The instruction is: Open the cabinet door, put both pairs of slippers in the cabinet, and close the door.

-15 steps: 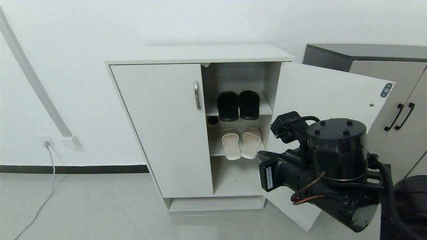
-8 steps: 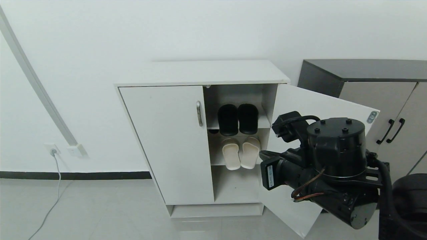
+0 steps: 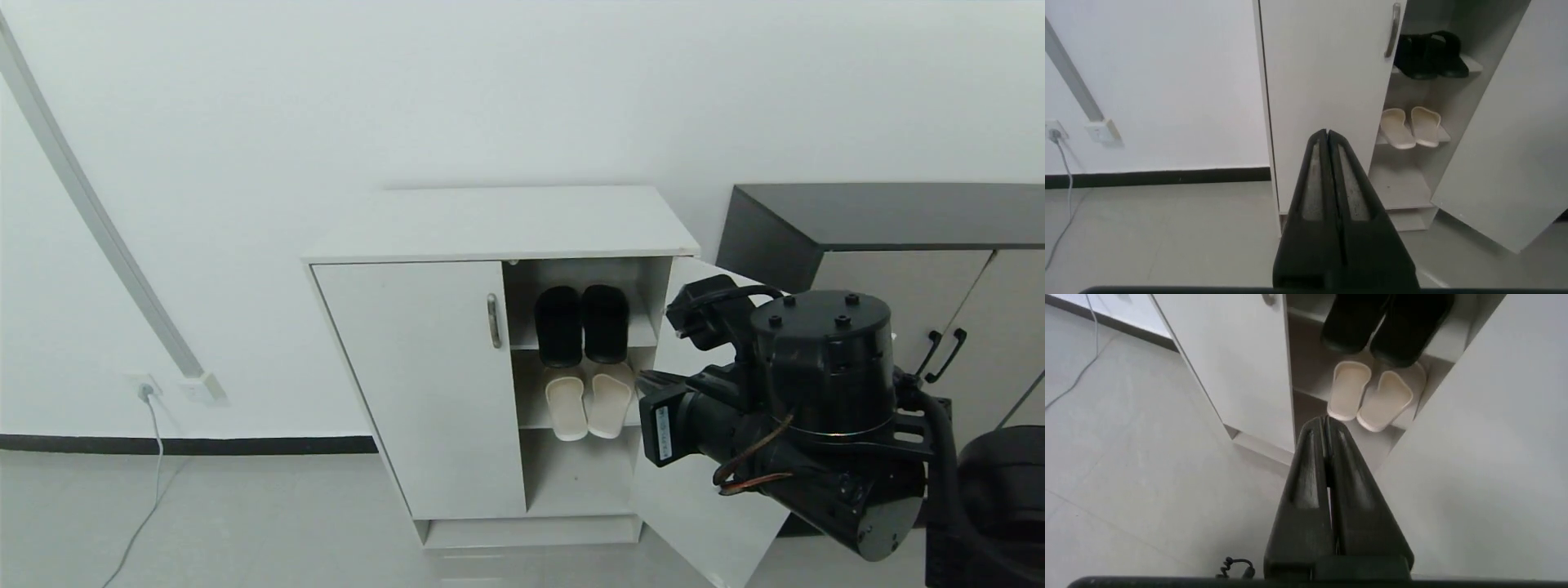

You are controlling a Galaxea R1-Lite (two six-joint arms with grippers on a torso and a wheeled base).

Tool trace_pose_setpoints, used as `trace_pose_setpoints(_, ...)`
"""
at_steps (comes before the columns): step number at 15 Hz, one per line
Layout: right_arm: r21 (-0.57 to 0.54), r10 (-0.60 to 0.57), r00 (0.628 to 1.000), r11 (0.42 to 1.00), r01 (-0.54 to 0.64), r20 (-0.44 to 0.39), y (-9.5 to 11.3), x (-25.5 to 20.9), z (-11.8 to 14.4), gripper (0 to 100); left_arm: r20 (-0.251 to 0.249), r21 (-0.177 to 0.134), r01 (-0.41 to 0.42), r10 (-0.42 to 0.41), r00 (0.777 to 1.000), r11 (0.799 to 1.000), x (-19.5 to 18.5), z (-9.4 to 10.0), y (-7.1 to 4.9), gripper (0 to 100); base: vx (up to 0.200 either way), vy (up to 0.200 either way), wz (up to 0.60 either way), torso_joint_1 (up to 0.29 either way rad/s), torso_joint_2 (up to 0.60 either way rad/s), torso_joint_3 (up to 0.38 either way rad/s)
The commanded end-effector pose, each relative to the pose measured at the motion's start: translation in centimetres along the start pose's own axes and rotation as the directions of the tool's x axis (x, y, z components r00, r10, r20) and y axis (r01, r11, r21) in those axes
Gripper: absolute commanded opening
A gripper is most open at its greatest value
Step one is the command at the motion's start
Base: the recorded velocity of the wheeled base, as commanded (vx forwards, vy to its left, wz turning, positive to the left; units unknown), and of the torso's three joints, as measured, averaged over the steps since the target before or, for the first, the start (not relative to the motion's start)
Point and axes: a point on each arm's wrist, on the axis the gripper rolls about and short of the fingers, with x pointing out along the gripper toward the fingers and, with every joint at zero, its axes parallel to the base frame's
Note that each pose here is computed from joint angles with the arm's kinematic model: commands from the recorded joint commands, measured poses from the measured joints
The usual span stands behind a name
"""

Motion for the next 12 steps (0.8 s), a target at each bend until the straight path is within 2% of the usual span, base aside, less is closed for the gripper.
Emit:
trace_pose_setpoints(1,-0.002,0.000,1.000,1.000,0.000,-0.003,0.01,0.02,-0.12,0,0.000,0.000,0.000,0.000,1.000,1.000,0.01,0.01,0.00,0,0.000,0.000,0.00,0.203,-0.51,-0.315)
trace_pose_setpoints(12,-0.032,0.000,1.000,0.999,0.000,-0.013,-0.09,-0.04,-0.68,0,0.000,0.000,0.000,0.000,1.000,1.000,0.01,0.01,0.00,0,0.000,0.000,0.00,0.235,-0.54,-0.312)
